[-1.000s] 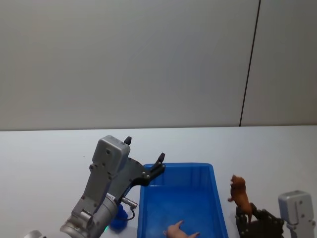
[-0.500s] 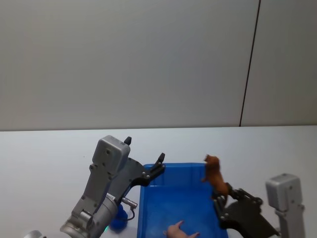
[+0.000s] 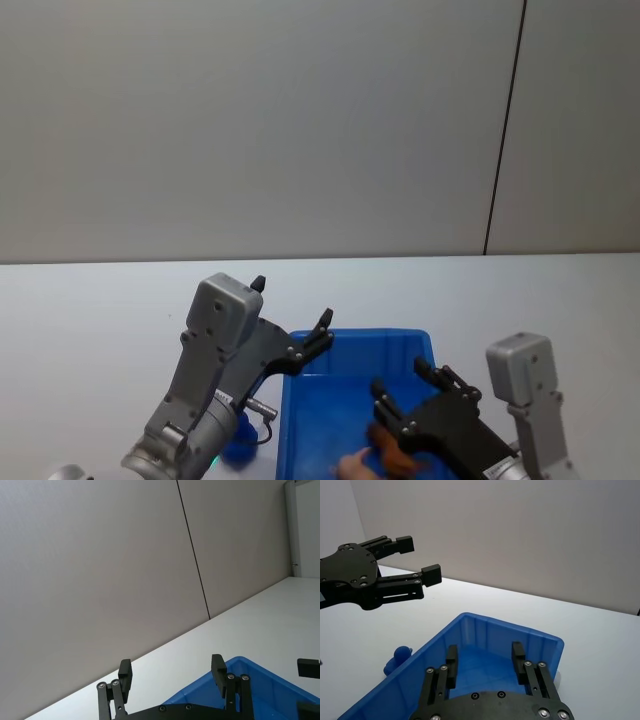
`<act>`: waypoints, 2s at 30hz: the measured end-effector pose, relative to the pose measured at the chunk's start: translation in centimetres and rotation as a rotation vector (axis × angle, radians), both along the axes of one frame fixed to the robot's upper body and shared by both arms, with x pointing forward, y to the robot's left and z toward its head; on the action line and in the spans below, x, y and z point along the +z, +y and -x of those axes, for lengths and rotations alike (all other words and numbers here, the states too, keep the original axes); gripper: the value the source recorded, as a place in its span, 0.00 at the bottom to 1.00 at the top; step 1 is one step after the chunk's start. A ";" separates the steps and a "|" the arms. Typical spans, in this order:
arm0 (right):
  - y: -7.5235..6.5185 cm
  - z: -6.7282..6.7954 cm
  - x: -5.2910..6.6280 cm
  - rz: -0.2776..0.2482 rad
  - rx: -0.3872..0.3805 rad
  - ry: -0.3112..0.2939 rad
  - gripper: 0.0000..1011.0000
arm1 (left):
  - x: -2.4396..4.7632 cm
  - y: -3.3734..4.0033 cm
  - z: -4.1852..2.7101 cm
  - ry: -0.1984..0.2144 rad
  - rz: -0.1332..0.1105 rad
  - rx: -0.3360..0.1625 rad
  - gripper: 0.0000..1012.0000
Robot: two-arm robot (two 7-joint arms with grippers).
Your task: Pick up the two dolls from the table and place them into the box.
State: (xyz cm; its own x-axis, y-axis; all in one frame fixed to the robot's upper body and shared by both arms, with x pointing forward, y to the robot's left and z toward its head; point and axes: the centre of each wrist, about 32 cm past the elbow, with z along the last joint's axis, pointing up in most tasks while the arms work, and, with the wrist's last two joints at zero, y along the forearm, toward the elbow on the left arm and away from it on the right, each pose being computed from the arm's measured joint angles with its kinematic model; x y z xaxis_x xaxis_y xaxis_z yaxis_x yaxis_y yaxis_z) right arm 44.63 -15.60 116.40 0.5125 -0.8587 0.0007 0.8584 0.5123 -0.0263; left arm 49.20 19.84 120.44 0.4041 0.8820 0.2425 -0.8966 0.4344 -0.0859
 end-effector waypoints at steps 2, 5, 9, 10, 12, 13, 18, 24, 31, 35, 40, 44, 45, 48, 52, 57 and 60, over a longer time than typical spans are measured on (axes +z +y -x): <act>0.2 -0.2 -0.1 0.001 0.001 0.005 0.65 | 0.00 0.00 0.00 0.000 0.000 0.000 0.99; 0.3 -0.4 -0.1 0.002 0.000 0.010 0.76 | 0.00 0.00 0.00 0.000 0.000 0.000 0.99; 0.3 -0.5 -0.2 0.006 -0.016 0.012 0.86 | 0.00 0.00 0.00 0.000 0.000 0.000 0.99; 0.3 -0.5 -0.3 0.008 -0.026 0.011 0.89 | 0.00 0.00 0.00 0.000 0.000 0.000 0.99; 0.3 -0.5 -0.3 0.010 -0.036 0.010 0.94 | 0.00 0.00 0.00 0.000 0.000 0.000 0.99; 0.2 -0.5 -0.3 0.011 -0.042 0.009 0.96 | 0.00 0.00 0.00 0.000 0.000 0.000 0.99; -0.3 -0.1 -0.4 0.016 -0.092 -0.001 0.99 | 0.00 0.00 0.00 0.000 0.000 0.000 0.99; -1.2 0.7 -0.5 0.021 -0.154 -0.010 0.99 | 0.00 0.00 0.00 0.000 0.000 0.000 0.99; -2.2 1.6 -0.6 0.023 -0.212 -0.012 0.99 | 0.00 0.00 0.00 0.000 0.000 0.000 0.99; -2.6 1.9 -0.7 0.023 -0.234 -0.014 0.99 | 0.00 0.00 0.00 0.000 0.000 0.000 0.99; -2.9 2.2 -0.7 0.024 -0.251 -0.014 0.99 | -0.02 0.01 0.01 0.001 0.000 0.000 0.99; -3.1 2.3 -0.8 0.025 -0.260 -0.015 0.99 | -0.10 0.14 0.08 0.007 0.001 0.005 0.99; -3.1 2.4 -0.7 0.025 -0.262 -0.016 0.99 | -0.11 0.19 0.10 0.008 0.000 0.006 0.99; -3.2 2.5 -0.8 0.025 -0.268 -0.016 0.99 | -0.11 0.42 0.22 0.017 0.001 0.017 0.99; -3.3 2.5 -0.8 0.025 -0.273 -0.016 0.99 | -0.13 0.97 0.50 0.041 0.002 0.039 0.99; -3.4 2.6 -0.8 0.026 -0.278 -0.016 0.99 | -0.15 1.63 0.80 0.071 -0.001 0.064 0.99; -3.4 2.7 -0.8 0.026 -0.280 -0.016 0.99 | -0.15 2.11 0.98 0.094 -0.004 0.077 0.99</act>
State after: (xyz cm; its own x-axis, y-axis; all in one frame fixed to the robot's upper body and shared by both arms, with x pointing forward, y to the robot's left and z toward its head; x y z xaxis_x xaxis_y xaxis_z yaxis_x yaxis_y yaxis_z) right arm 41.97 -19.02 115.61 0.2555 -0.9663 0.0307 0.9667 0.2549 -0.0214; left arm 48.22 21.95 120.29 0.3561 0.9106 0.2100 -0.9314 0.3639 0.0016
